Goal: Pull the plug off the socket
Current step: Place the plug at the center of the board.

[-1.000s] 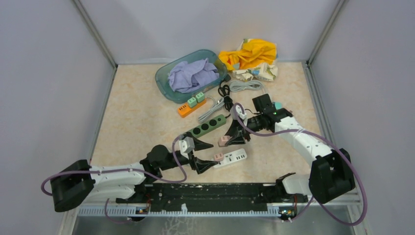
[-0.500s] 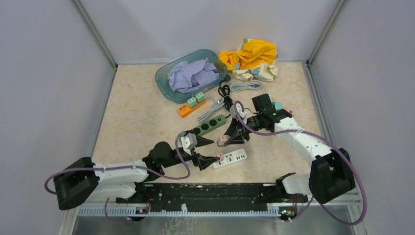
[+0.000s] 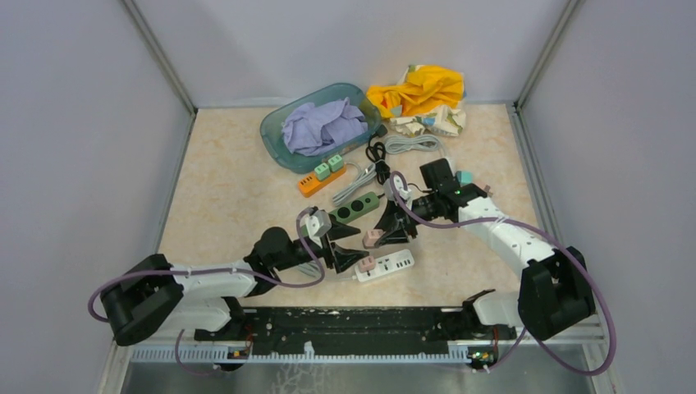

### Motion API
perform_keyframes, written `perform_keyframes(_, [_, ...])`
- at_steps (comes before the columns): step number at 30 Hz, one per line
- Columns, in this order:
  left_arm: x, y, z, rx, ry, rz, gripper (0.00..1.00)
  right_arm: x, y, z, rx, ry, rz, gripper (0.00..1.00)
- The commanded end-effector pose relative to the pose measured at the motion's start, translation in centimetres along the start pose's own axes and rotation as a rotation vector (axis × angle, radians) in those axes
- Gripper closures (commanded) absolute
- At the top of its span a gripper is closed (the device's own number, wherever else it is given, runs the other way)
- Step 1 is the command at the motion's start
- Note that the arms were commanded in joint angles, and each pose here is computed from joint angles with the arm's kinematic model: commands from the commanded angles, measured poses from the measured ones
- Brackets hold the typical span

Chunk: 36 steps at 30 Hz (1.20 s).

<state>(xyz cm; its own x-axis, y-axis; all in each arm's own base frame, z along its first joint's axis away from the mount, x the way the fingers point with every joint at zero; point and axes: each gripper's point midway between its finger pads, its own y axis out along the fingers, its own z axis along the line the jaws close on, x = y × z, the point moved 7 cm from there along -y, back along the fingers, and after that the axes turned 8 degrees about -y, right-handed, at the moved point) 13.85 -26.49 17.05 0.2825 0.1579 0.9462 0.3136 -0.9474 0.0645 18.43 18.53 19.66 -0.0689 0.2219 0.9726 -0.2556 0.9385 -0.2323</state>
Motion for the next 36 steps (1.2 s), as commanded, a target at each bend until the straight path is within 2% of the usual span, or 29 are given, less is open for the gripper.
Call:
perform_keyframes(1, [1.96, 0.89, -0.95, -0.092, 0.003, -0.071, 0.29, 0.68, 0.31, 0.03, 0.026, -0.039, -0.036, 1.00])
perform_keyframes(6, [1.81, 1.08, -0.90, -0.111, -0.008, -0.058, 0.42, 0.62, 0.47, 0.08, 0.031, -0.037, -0.034, 1.00])
perform_keyframes(12, [1.75, 1.26, -0.87, -0.124, -0.017, -0.049, 0.43, 0.64, 0.47, 0.10, 0.031, -0.039, -0.032, 1.00])
perform_keyframes(14, [1.76, 1.34, -0.89, -0.130, -0.017, -0.046, 0.48, 0.66, 0.51, 0.11, 0.032, -0.040, -0.032, 1.00])
perform_keyframes(17, [1.72, 1.45, -0.84, -0.135, -0.021, -0.039, 0.63, 0.65, 0.50, 0.13, 0.032, -0.040, -0.031, 1.00])
perform_keyframes(20, [1.60, 1.50, -0.80, -0.142, -0.027, -0.031, 0.72, 0.65, 0.50, 0.14, 0.032, -0.042, -0.030, 1.00])
perform_keyframes(26, [1.61, 1.41, -0.77, -0.156, -0.036, -0.028, 0.98, 0.65, 0.51, 0.11, 0.029, -0.046, -0.027, 1.00])
perform_keyframes(28, [1.67, 1.30, -0.74, -0.157, -0.039, -0.033, 0.99, 0.59, 0.52, 0.12, 0.029, -0.045, -0.026, 0.93])
perform_keyframes(31, [1.70, 1.13, -0.66, -0.155, -0.045, -0.039, 0.99, 0.58, 0.52, 0.15, 0.029, -0.048, -0.026, 0.75])
perform_keyframes(33, [1.65, 0.99, -0.62, -0.155, -0.052, -0.040, 0.99, 0.57, 0.51, 0.15, 0.028, -0.047, -0.025, 0.72])
perform_keyframes(36, [1.61, 0.90, -0.60, -0.155, -0.058, -0.041, 0.99, 0.53, 0.52, 0.13, 0.028, -0.047, -0.025, 0.71])
